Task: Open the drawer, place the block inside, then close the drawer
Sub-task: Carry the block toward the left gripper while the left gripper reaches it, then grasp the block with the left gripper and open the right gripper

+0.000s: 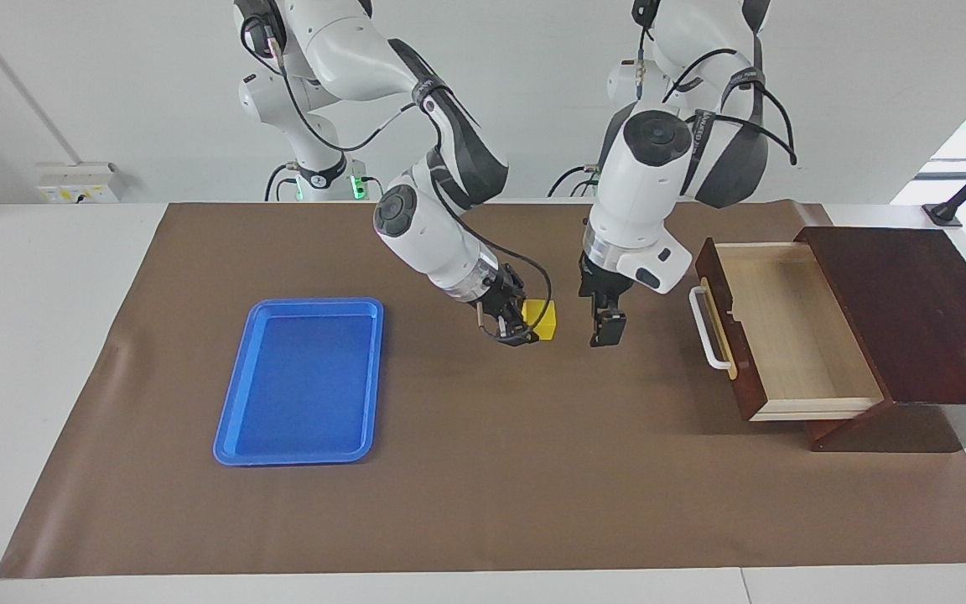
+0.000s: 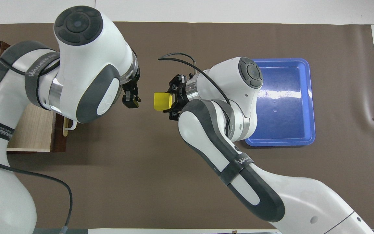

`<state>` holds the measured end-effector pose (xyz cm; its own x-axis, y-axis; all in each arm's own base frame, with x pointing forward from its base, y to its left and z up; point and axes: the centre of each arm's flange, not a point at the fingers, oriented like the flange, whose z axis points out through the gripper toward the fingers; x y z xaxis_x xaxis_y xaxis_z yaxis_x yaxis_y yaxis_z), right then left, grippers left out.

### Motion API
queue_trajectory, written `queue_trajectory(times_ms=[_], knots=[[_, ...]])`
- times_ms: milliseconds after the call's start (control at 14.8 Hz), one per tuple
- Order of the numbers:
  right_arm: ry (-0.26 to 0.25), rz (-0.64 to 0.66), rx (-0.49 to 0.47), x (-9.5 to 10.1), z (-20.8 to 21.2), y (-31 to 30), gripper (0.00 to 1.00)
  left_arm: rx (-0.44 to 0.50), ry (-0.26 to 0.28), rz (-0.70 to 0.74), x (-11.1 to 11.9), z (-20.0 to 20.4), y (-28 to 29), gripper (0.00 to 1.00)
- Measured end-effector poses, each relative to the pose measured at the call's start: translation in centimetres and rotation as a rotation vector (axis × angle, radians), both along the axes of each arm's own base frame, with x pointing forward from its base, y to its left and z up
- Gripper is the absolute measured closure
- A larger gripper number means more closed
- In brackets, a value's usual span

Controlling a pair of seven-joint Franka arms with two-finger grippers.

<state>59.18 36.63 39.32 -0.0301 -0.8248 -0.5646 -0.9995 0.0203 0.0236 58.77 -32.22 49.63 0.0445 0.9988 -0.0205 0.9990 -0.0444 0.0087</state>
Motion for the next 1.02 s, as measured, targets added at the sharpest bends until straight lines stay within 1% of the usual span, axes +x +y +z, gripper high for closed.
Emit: queue_trajectory(times_ms=[136,407,746,1017], knots=[[0.001,-0.005,-0.002,0.2,-0.1,-0.3,0.44,0.008,0.012,-0.015,-0.4,-1.0,-1.2,0.00],[-0.007,-0.011,-0.002,0.3,-0.1,-0.3,0.44,0.002,0.004,-0.031,-0.7,-2.1,-2.3,0.00],[-0.013,-0.015,-0.001,0.4,-0.1,-0.4,0.44,0.019,0.032,-0.077,-2.8,-5.0,-4.7,0.00],[-0.013,-0.015,-0.001,0.4,-0.1,-0.4,0.44,0.011,0.018,-0.087,-3.0,-5.6,-5.2,0.00]])
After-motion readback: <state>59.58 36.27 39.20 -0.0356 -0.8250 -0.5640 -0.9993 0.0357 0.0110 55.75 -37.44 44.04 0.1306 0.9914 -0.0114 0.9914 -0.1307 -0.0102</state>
